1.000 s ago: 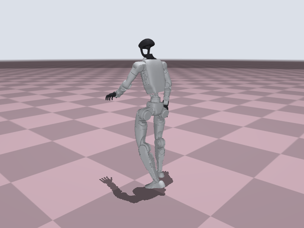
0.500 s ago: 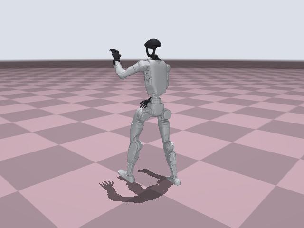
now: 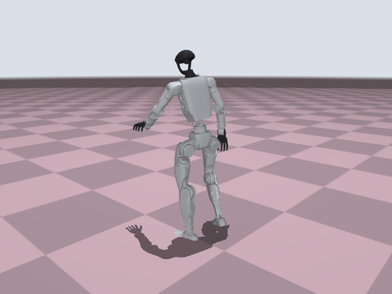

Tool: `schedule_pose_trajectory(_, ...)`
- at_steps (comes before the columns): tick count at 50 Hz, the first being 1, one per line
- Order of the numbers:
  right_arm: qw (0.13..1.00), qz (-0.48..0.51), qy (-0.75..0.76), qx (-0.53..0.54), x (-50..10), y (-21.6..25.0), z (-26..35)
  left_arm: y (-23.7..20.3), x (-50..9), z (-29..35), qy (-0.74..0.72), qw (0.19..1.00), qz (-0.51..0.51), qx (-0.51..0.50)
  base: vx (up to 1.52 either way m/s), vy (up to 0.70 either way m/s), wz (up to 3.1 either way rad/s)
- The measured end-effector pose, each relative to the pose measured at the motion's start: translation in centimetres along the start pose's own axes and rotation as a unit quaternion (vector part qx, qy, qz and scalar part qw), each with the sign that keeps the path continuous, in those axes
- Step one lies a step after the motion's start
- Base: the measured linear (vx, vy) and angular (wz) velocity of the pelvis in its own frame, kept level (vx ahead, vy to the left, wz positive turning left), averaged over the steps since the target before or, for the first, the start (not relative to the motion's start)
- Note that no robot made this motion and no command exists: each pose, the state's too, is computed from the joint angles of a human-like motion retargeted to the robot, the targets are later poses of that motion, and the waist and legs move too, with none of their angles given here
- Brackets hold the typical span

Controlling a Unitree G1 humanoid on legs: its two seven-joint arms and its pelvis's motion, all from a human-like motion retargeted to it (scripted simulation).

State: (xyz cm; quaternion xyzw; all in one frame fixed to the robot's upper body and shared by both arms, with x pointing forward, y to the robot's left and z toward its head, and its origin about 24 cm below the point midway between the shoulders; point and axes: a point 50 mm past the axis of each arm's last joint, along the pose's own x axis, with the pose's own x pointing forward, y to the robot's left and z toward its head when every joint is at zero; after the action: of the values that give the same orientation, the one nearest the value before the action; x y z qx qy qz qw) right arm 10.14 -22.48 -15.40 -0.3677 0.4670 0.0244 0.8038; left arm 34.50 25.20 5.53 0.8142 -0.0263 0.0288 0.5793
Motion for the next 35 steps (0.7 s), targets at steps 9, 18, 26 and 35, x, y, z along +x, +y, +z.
schedule_pose_trajectory(9,0.999,0.039,-0.013,-0.007,-0.6,1.6,0.1,-2.6,-1.0,1.6,-0.005,0.998,-0.055,0.004,0.39,0.06,0.33)
schedule_pose_trajectory(18,1.0,-0.004,-0.029,-0.009,0.6,-0.9,1.8,-2.7,-1.3,3.6,-0.048,0.997,-0.064,-0.019,0.52,-0.01,0.24)
schedule_pose_trajectory(26,0.996,-0.061,-0.059,0.019,2.1,-4.9,5.8,5.2,-0.5,0.8,-0.06,0.988,0.102,-0.1,0.49,-0.08,-0.23)
schedule_pose_trajectory(35,0.987,-0.078,-0.14,0.012,2.7,-9.1,12.2,21.0,-0.4,-3.7,-0.026,0.919,0.385,-0.084,0.39,0.02,-0.25)
